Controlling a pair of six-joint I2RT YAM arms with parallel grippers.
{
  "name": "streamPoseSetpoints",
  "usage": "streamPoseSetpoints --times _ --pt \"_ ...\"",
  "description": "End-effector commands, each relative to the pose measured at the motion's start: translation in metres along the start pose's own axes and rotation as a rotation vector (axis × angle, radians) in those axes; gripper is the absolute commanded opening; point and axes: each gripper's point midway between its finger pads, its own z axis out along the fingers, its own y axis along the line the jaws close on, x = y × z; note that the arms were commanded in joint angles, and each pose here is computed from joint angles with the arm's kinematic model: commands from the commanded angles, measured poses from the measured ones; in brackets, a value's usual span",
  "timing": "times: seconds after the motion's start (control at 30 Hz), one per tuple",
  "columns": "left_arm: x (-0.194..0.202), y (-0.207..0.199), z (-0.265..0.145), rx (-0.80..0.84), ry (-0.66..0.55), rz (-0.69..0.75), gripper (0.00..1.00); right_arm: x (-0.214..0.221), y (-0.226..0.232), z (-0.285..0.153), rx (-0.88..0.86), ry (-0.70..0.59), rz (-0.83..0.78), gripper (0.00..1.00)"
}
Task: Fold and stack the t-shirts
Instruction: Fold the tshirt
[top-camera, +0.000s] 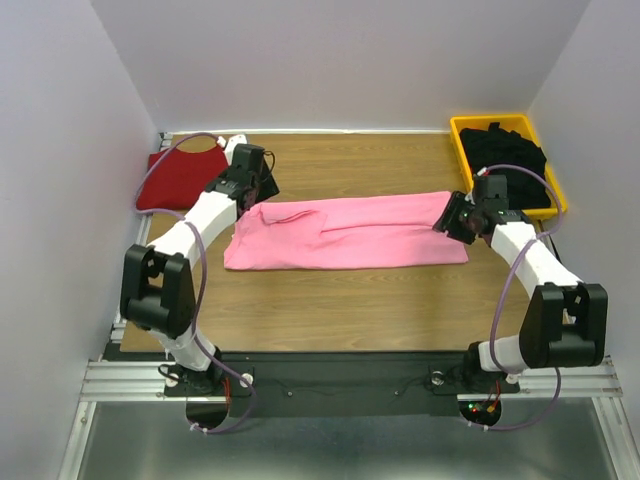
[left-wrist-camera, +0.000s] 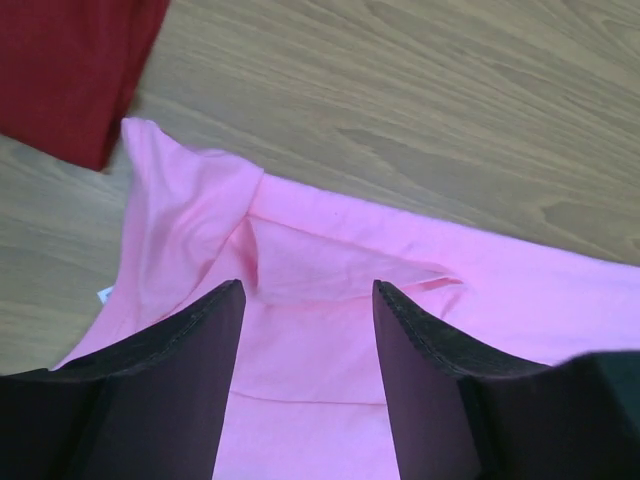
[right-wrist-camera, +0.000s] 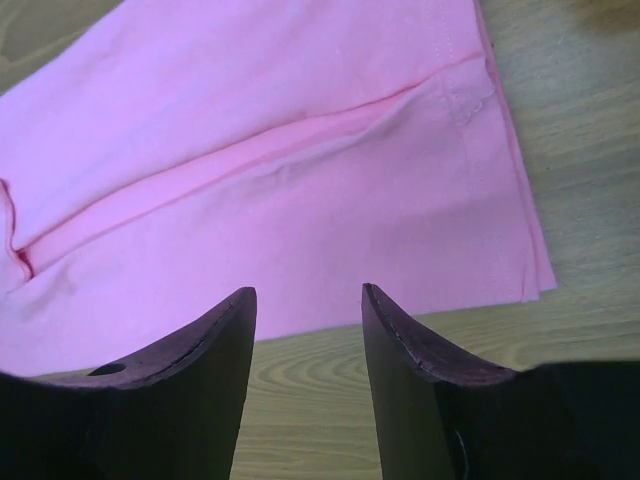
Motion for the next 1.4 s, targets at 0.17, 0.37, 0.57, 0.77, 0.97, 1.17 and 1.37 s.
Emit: streamPoseSetpoints --times 0.17,0.37,0.57,0.77,0.97,1.17,1.37 --pt "0.019 -0.008 0.050 -0.070 0.069 0.061 0.58 0.008 0.006 -0.004 -0.059 0.029 -0.054 0.53" --pt "0.059 0.008 0.064 -0.115 0.143 0.082 0.50 0.020 0.001 -0.001 -0.053 0.057 -0.047 0.53" --pt "0.079 0.030 0.062 -0.171 0.163 0.070 0.48 0.022 0.000 0.001 -0.052 0.066 -0.048 0.53" --pt "0.093 0.043 0.058 -0.195 0.180 0.069 0.47 0.020 0.002 0.001 -0.057 0.065 -0.040 0.53" --pt "0.070 0.034 0.050 -0.169 0.132 0.063 0.51 0.006 0.008 0.000 -0.063 0.039 -0.064 0.53" --pt "0.036 0.026 0.023 -0.143 0.051 0.077 0.73 0.000 0.036 0.016 -0.086 0.058 -0.154 0.54" --pt "0.032 0.028 0.000 -0.117 0.045 0.086 0.79 -0.008 0.069 0.041 -0.077 0.058 -0.267 0.55"
